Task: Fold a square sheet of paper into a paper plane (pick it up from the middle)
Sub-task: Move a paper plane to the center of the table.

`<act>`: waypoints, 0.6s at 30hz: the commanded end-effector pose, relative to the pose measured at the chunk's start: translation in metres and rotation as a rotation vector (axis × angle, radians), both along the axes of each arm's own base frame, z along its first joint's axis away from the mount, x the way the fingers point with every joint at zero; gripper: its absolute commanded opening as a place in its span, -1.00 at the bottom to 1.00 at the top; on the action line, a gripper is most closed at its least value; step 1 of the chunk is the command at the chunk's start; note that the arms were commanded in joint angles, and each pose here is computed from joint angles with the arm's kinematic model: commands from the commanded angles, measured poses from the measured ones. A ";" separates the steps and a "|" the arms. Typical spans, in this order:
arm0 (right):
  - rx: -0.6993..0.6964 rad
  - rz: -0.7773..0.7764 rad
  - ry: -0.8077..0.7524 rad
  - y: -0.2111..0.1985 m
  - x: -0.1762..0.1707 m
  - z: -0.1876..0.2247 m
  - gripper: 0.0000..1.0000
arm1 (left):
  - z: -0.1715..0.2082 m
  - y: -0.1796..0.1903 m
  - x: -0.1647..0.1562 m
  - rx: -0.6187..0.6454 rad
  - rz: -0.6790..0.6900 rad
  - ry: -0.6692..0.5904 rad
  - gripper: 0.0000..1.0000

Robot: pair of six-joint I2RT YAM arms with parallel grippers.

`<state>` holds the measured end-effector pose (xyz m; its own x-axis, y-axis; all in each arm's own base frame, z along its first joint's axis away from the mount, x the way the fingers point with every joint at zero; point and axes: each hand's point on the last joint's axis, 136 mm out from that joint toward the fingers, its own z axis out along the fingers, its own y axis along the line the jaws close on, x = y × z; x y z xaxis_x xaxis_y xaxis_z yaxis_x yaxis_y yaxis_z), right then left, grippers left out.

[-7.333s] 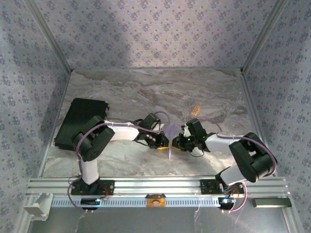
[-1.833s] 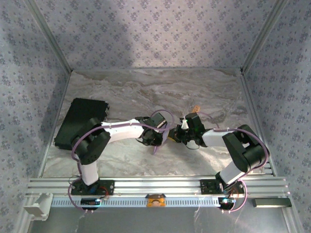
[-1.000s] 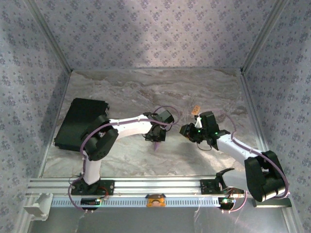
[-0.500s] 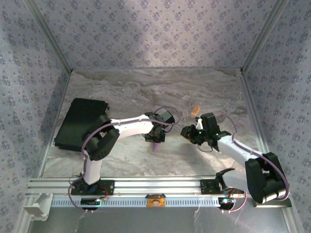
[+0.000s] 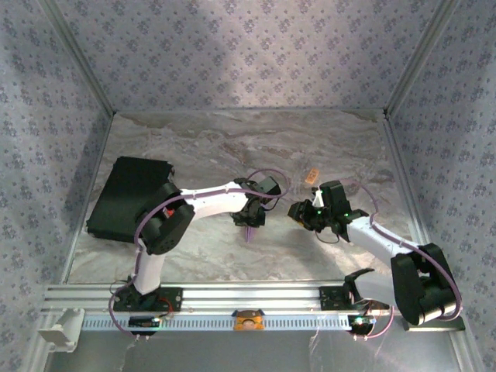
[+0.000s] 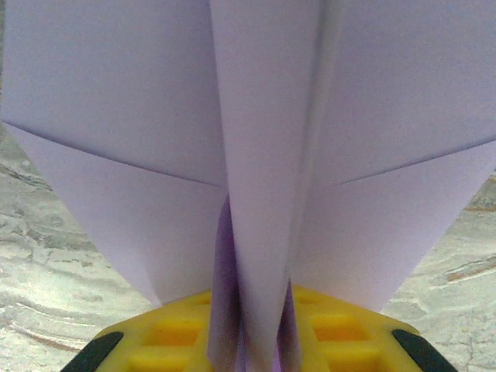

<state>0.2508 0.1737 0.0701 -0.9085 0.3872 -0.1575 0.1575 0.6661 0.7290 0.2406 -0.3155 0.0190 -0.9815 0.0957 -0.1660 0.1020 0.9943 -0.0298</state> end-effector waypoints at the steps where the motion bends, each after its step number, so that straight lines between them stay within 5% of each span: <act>1: 0.007 0.016 0.013 0.001 -0.006 0.000 -0.31 | -0.025 0.008 -0.008 0.068 0.024 0.038 -0.53; 18: 0.012 -0.007 0.000 -0.008 -0.014 -0.003 -0.30 | -0.044 0.000 -0.011 0.054 0.083 0.075 -0.38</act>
